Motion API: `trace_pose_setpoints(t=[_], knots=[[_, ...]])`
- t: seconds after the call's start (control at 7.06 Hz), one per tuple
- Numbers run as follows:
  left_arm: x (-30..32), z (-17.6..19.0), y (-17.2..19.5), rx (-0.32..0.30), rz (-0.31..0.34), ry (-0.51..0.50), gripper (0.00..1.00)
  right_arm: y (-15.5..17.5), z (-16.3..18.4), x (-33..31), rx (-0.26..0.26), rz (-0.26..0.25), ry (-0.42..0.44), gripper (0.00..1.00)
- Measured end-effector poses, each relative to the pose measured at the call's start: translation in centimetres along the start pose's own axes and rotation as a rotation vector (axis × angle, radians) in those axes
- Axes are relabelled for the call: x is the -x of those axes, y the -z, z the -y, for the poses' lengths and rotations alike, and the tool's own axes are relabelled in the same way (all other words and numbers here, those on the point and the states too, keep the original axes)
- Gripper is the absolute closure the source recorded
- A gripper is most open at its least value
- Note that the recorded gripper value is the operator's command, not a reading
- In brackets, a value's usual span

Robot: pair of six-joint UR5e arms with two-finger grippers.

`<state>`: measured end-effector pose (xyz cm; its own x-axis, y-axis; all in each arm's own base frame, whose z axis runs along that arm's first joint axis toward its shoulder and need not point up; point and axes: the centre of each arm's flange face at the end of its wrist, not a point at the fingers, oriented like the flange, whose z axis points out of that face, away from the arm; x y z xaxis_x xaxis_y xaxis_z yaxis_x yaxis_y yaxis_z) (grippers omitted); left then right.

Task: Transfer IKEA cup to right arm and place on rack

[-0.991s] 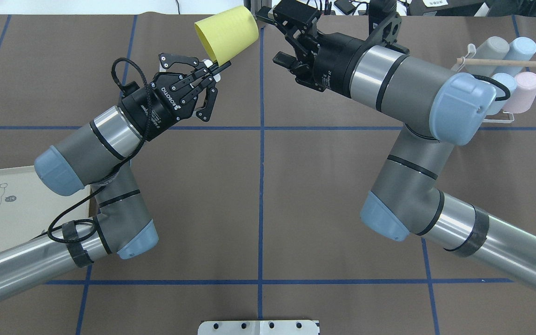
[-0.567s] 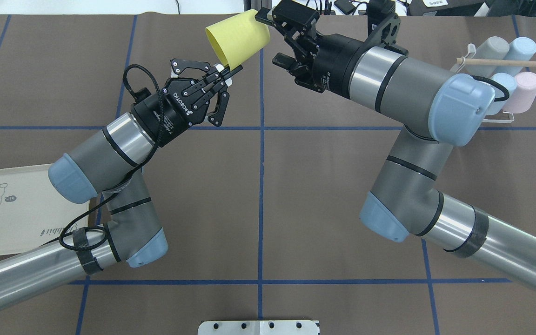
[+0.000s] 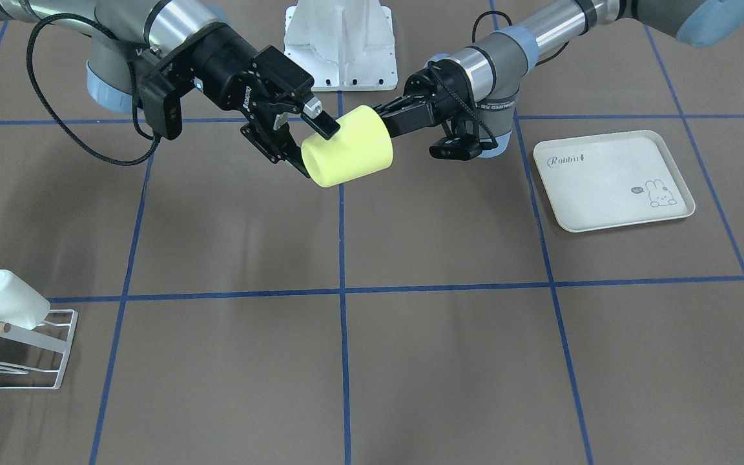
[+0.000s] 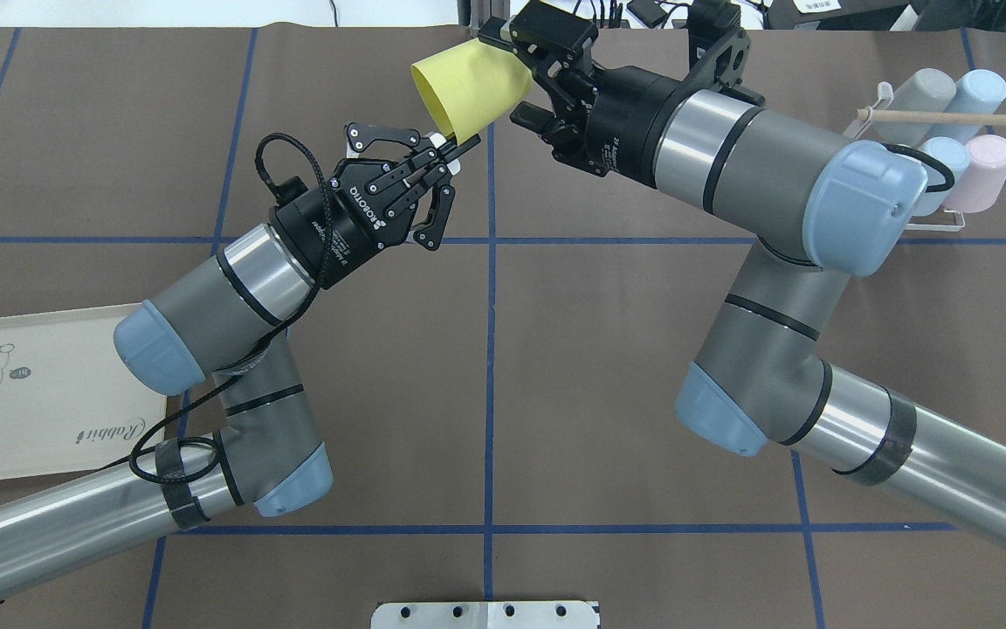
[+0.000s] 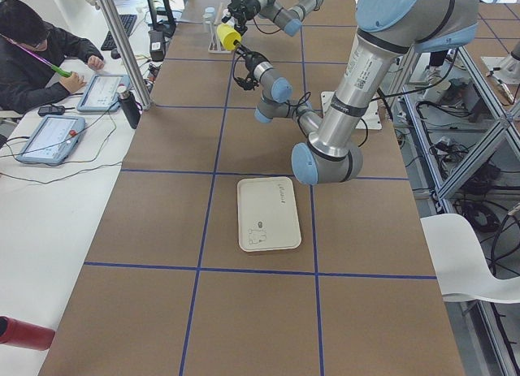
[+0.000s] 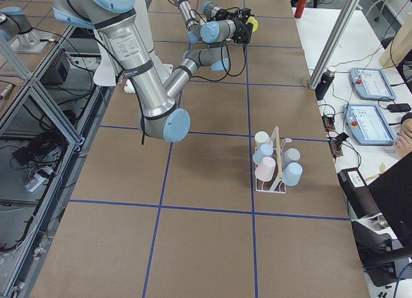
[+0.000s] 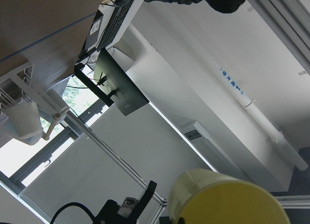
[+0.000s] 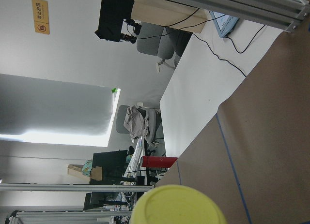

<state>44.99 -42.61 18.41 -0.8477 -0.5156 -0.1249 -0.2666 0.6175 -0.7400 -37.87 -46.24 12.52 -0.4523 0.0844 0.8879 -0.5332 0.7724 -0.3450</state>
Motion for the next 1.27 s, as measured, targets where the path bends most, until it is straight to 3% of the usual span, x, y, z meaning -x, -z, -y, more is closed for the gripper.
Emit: trace_pose_setpoints(t=[0.71, 0.85, 0.99, 1.13, 1.27], knots=[[1.4, -1.0, -0.5, -0.005, -0.015, 0.022, 1.0, 0.0, -0.2, 0.0, 0.003, 0.002, -0.001, 0.02], [1.6, -1.1, -0.6, -0.004, -0.013, 0.024, 1.0, 0.0, -0.2, 0.0, 0.003, 0.002, -0.001, 0.09], [1.8, -1.2, -0.6, -0.004, -0.011, 0.027, 1.0, 0.0, -0.2, 0.0, 0.003, 0.002, -0.001, 0.46], [2.0, -1.3, -0.6, -0.003, -0.009, 0.03, 0.88, 0.0, -0.2, 0.0, 0.003, 0.001, -0.001, 0.99], [2.1, -1.4, -0.6, 0.0, -0.008, 0.033, 0.01, 0.0, -0.1, -0.1, 0.001, 0.0, -0.001, 1.0]])
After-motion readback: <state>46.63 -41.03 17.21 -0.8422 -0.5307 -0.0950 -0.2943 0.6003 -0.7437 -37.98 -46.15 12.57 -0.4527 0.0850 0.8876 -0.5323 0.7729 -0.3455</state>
